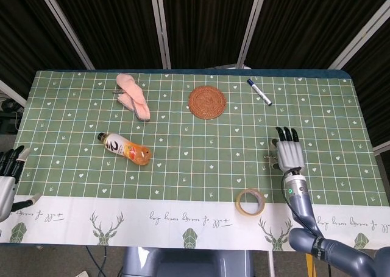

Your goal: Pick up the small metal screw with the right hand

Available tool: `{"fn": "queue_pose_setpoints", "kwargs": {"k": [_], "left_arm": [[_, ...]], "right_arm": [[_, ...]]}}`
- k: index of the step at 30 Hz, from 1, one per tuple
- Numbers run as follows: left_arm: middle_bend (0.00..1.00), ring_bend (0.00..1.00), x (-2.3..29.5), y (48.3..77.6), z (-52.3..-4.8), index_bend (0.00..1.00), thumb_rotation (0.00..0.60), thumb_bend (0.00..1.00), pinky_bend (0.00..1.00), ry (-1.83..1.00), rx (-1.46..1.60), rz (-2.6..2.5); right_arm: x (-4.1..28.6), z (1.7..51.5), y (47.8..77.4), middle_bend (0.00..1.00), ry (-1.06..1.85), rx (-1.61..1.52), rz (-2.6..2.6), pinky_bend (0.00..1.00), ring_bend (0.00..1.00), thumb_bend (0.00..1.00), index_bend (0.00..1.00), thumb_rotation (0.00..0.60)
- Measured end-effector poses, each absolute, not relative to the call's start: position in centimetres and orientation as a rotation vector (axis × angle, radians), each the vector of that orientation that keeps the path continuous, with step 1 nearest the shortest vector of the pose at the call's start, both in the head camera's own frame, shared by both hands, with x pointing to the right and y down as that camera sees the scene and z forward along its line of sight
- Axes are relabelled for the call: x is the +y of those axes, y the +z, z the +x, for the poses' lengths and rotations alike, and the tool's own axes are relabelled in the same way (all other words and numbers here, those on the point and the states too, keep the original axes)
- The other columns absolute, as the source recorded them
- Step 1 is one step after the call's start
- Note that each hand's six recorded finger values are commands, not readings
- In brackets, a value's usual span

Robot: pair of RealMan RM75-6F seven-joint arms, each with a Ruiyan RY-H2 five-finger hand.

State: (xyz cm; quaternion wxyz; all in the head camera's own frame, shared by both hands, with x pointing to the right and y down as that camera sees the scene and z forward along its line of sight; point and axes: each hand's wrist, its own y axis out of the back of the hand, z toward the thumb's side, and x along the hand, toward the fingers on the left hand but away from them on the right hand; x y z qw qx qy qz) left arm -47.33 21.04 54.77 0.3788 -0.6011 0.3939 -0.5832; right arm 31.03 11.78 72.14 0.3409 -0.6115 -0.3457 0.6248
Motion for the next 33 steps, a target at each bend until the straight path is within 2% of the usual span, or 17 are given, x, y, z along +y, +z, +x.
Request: {"fn": "queue_pose_setpoints", "kwargs": {"k": [18,33], "left_arm": [[0.00,0.00,20.7,54.9,-47.5,0.00,0.600,0.08,0.00,-1.492,1.014,-1.532],[0.00,0.00,20.7,54.9,-47.5,0.00,0.600,0.08,0.00,-1.494,1.017,-1.534]], "right_arm": [[12.1,30.4,75.3,0.08,1.681,-0.867,-1.623,0.00,0.00,0.26,0.50,0.600],[12.2,30.6,76.3,0.09,1.699,-0.853,-1.621,0.00,0.00,0.30,0.51,0.600]]}}
